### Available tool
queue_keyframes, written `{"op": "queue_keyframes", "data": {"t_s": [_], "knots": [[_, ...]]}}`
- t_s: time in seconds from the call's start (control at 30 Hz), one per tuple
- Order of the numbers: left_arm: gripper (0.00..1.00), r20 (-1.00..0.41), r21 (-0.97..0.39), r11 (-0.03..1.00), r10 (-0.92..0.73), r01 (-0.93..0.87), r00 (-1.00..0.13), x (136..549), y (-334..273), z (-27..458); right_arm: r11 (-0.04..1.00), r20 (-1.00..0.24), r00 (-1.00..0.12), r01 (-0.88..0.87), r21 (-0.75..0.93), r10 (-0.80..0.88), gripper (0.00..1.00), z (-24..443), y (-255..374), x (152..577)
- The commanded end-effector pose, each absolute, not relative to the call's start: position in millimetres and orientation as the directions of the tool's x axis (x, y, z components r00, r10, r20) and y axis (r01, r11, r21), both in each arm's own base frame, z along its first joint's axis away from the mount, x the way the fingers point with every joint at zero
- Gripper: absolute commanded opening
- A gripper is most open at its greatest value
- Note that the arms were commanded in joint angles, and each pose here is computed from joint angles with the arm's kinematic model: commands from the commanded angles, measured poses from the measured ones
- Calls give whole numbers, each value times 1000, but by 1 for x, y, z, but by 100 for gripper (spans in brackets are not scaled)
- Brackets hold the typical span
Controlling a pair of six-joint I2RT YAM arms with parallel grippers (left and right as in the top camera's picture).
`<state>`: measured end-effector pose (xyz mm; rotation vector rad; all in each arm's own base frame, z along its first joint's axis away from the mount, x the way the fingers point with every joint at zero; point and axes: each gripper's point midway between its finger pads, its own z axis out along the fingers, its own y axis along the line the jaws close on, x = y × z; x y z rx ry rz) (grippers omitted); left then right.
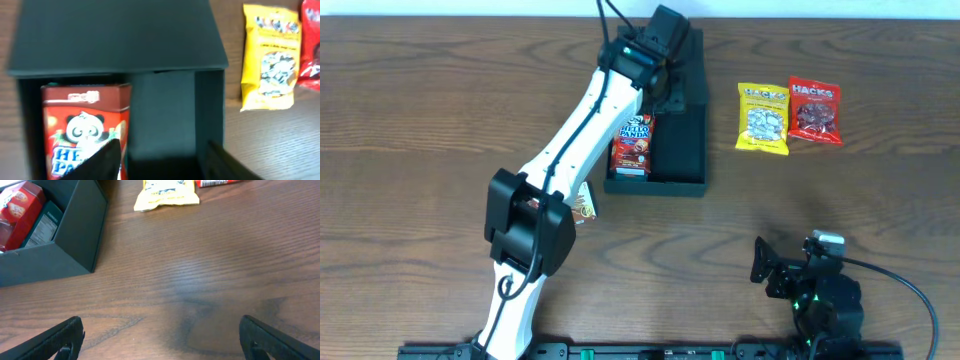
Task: Pack container
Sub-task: 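Release the Hello Panda box and withdraw the left gripper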
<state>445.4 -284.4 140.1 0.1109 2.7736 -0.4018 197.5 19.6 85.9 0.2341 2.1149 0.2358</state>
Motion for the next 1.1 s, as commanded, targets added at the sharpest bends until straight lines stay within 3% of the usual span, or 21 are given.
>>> {"op": "queue_keyframes", "data": {"t_s": [0.0, 0.27, 0.37, 1.07], "knots": [[48, -318, -272, 952, 48, 140, -947, 443, -286, 125, 962, -810, -525, 77, 262, 263, 99, 83, 20, 197], [41, -283, -291, 944, 72, 157, -956, 435, -291, 107, 962, -809, -525, 77, 262, 263, 99, 82, 20, 197], [33, -259, -280, 946, 90, 164, -962, 433, -293, 92, 962, -810, -525, 77, 262, 263, 99, 83, 20, 197], [34, -231, -196, 971, 89, 136, -969, 437, -281, 59, 962, -809, -525, 77, 262, 263, 99, 82, 20, 197]]}}
